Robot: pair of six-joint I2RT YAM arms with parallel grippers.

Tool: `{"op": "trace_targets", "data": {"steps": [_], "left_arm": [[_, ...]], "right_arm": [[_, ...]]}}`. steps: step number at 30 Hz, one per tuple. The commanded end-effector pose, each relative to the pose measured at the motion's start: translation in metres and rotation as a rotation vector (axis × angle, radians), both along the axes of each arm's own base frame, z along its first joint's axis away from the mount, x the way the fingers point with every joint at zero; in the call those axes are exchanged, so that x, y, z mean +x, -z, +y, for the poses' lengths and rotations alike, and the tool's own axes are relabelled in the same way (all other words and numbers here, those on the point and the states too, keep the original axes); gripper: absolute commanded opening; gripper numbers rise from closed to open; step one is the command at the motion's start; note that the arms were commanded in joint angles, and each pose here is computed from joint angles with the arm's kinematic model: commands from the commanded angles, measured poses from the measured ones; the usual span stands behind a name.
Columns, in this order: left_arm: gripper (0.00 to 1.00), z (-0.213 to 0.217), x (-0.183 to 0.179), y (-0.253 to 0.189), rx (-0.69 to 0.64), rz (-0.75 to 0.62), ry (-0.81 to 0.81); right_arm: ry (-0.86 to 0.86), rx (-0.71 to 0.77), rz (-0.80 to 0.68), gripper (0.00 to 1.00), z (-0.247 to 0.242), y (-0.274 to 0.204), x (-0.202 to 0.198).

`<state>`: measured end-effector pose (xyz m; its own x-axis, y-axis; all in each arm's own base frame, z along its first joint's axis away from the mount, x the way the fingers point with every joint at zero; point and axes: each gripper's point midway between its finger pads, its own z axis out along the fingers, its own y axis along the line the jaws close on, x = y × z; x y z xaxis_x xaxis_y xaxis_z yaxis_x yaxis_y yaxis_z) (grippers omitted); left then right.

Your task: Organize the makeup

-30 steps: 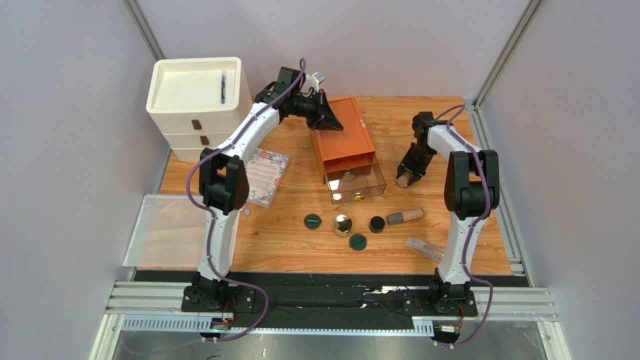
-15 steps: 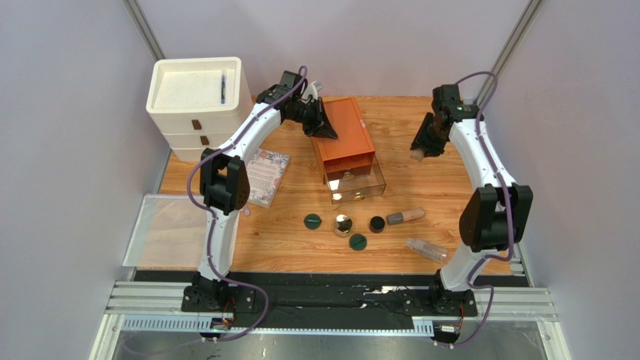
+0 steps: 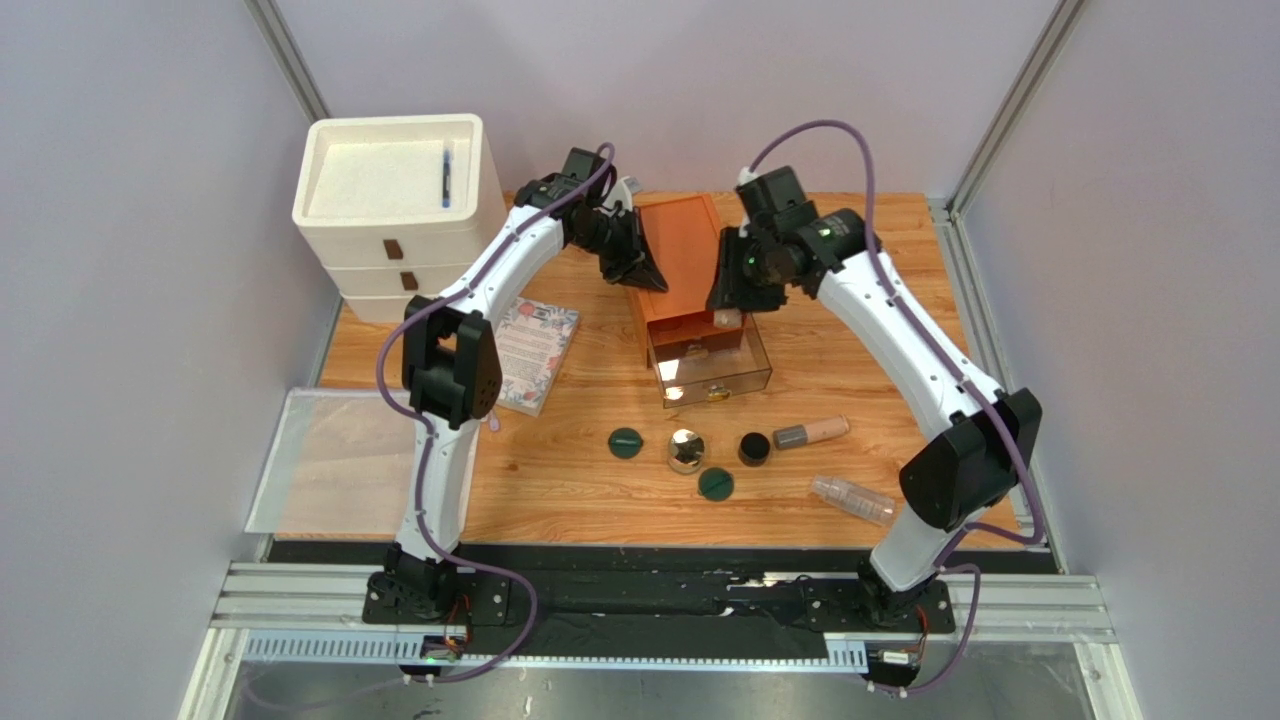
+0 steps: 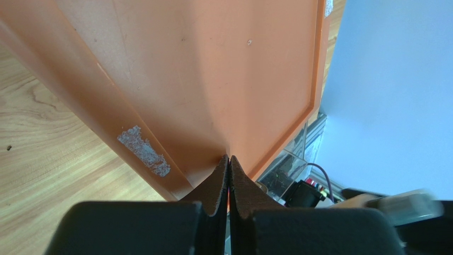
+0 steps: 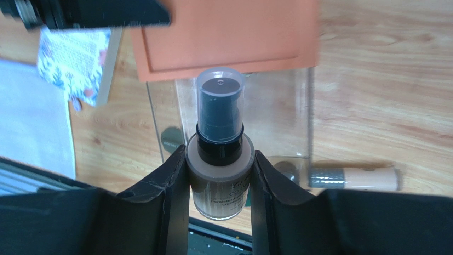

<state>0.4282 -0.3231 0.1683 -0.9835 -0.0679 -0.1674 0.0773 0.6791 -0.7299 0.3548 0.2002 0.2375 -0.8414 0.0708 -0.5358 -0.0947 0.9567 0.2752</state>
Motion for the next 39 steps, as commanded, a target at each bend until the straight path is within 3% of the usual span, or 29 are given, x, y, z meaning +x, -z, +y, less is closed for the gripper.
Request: {"op": "trace_targets", "data": {"steps": [1,12,15,16,19,20,29,34,39], "left_arm": [[0.0,0.009,-0.003,0.012,0.079,0.024,-0.02],[0.0,0.008,-0.003,0.009,0.072,0.021,-0.019],[0.0,0.008,-0.003,0.008,0.07,0.023,-0.02],[0.0,0.008,-0.002,0.008,0.07,0.021,-0.021],[0.0,0.007,-0.002,0.008,0.067,0.023,-0.02],[0.0,0.007,-0.002,0.008,0.067,0.023,-0.02],[0.0,0.007,-0.001,0.004,0.062,0.013,-0.019],[0.0,0.007,-0.001,0.003,0.061,0.01,-0.016],[0.0,0.007,-0.002,0.006,0.066,0.015,-0.015]], "right_arm": [[-0.069,-0.04,0.052,0.0,0.023,0.026,-0.014],[-0.078,-0.067,0.213,0.02,0.033,0.085,-0.027],[-0.088,-0.062,0.221,0.15,0.038,0.087,-0.025],[-0.086,-0.057,0.21,0.33,0.039,0.082,-0.021],[-0.088,-0.052,0.194,0.51,0.041,0.073,-0.018],[-0.087,-0.048,0.185,0.53,0.041,0.069,-0.017],[0.005,-0.025,0.111,0.58,0.02,0.02,-0.016],[0.23,0.079,0.1,0.61,-0.032,-0.009,-0.021],[0.523,0.173,0.206,0.61,-0.099,0.016,-0.041]]}}
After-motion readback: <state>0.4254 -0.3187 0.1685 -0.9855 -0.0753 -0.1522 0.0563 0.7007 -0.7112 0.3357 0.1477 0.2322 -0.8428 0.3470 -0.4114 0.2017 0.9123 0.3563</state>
